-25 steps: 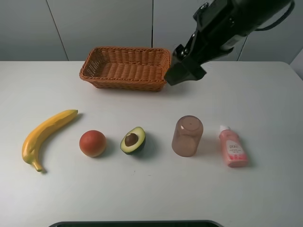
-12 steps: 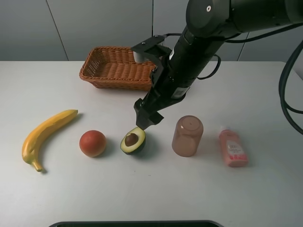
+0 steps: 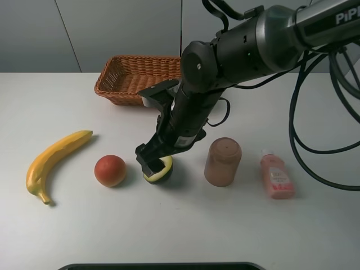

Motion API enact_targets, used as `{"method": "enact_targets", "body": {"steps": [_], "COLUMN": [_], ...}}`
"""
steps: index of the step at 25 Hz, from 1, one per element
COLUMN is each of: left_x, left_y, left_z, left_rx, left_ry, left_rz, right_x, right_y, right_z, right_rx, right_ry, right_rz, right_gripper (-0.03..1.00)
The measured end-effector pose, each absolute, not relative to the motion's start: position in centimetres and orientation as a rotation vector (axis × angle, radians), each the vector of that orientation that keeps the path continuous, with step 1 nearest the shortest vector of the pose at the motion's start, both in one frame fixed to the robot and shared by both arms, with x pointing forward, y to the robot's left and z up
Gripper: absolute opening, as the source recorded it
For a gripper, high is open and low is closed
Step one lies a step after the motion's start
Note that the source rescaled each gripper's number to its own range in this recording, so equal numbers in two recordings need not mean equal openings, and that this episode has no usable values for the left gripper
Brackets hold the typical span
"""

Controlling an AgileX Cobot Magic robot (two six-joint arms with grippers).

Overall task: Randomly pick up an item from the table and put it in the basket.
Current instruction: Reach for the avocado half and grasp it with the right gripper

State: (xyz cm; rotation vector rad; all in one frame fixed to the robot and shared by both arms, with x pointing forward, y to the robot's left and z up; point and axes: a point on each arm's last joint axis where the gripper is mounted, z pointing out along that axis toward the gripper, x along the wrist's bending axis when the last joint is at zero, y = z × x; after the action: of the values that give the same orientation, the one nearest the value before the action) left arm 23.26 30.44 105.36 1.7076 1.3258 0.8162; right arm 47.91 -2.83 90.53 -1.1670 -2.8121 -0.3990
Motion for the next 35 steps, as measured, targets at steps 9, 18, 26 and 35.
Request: {"method": "enact_targets", "body": {"steps": [9, 18, 26, 35], "left_x": [23.3, 23.3, 23.3, 23.3], "left_y": [30.4, 30.4, 30.4, 30.4], "left_z": [105.4, 105.4, 105.4, 105.4], "left_rx": [1.708, 1.708, 1.708, 1.708], "left_ry": [1.326, 1.326, 1.326, 1.326], "left_rz": [0.816, 0.816, 0.816, 0.816], "right_x": [47.9, 47.6, 47.4, 47.3], "right_y": [-2.6, -1.9, -1.5, -1.4], "right_z": [88.7, 87.6, 87.2, 87.2], "right_rx": [-1.208, -1.195, -1.180, -1.176], "right_ry": [-2.787, -2.800, -2.811, -2.812], "right_rz": [-0.347, -0.361, -0.369, -0.370], "right_gripper": [0.96, 0.96, 0.95, 0.70]}}
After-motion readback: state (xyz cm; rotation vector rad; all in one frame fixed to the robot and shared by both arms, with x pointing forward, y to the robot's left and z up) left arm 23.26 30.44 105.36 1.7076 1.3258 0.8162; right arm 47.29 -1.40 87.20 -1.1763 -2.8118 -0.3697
